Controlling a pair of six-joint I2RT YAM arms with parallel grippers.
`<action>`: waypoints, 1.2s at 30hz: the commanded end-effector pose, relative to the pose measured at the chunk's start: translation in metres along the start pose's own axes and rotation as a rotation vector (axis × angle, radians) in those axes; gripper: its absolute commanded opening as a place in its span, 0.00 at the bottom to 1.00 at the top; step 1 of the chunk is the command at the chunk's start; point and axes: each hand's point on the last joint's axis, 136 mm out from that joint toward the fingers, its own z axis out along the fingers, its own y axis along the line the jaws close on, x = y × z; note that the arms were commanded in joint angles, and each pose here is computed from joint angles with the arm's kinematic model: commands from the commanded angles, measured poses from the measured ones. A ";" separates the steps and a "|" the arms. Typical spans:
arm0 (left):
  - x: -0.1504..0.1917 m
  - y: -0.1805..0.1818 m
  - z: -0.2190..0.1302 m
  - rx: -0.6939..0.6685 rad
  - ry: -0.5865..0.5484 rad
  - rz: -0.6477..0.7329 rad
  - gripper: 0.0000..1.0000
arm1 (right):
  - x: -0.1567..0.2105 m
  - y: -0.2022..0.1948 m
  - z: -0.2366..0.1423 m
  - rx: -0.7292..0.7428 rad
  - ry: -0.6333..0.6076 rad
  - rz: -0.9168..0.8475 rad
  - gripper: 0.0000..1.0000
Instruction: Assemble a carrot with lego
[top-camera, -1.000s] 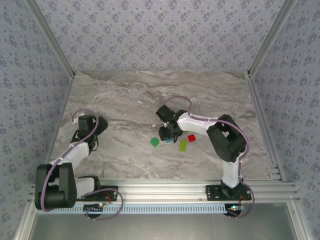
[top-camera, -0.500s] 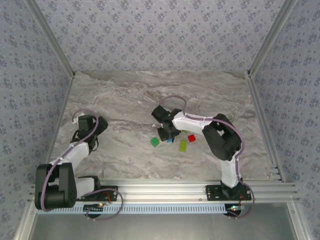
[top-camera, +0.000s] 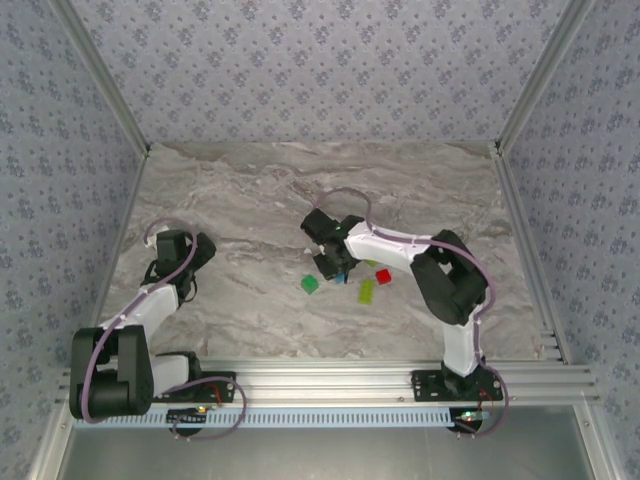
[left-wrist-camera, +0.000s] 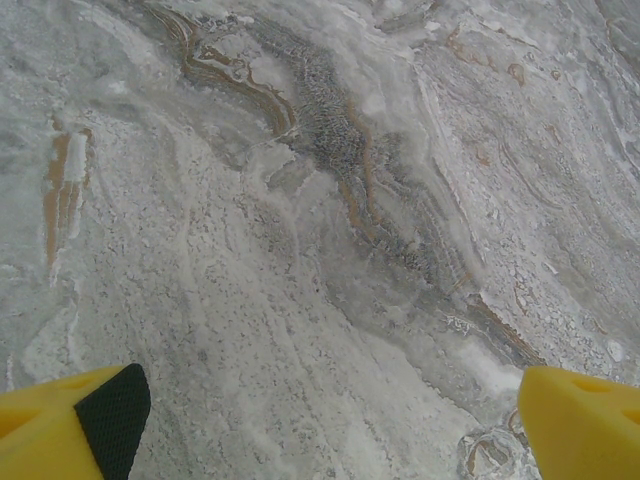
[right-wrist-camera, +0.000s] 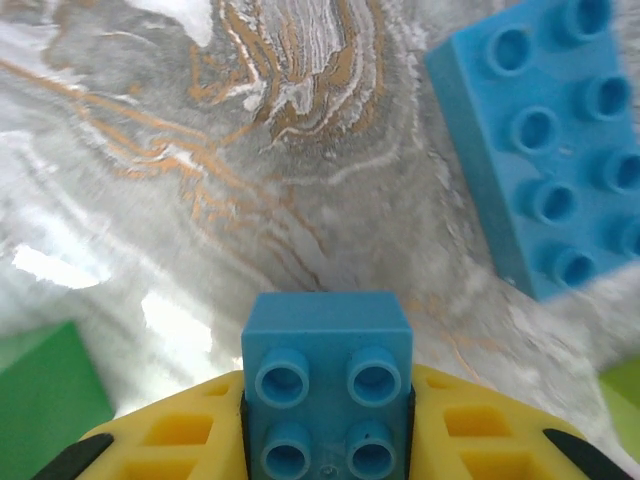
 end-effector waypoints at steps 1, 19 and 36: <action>-0.009 -0.006 0.000 0.001 -0.027 -0.001 0.96 | -0.001 0.003 -0.050 -0.045 -0.023 -0.066 0.28; -0.009 -0.006 0.001 -0.005 -0.028 0.006 0.96 | -0.006 0.069 -0.046 -0.168 0.034 -0.210 0.27; -0.009 -0.007 0.001 -0.003 -0.029 0.007 0.96 | -0.007 0.077 -0.025 -0.168 0.073 -0.240 0.27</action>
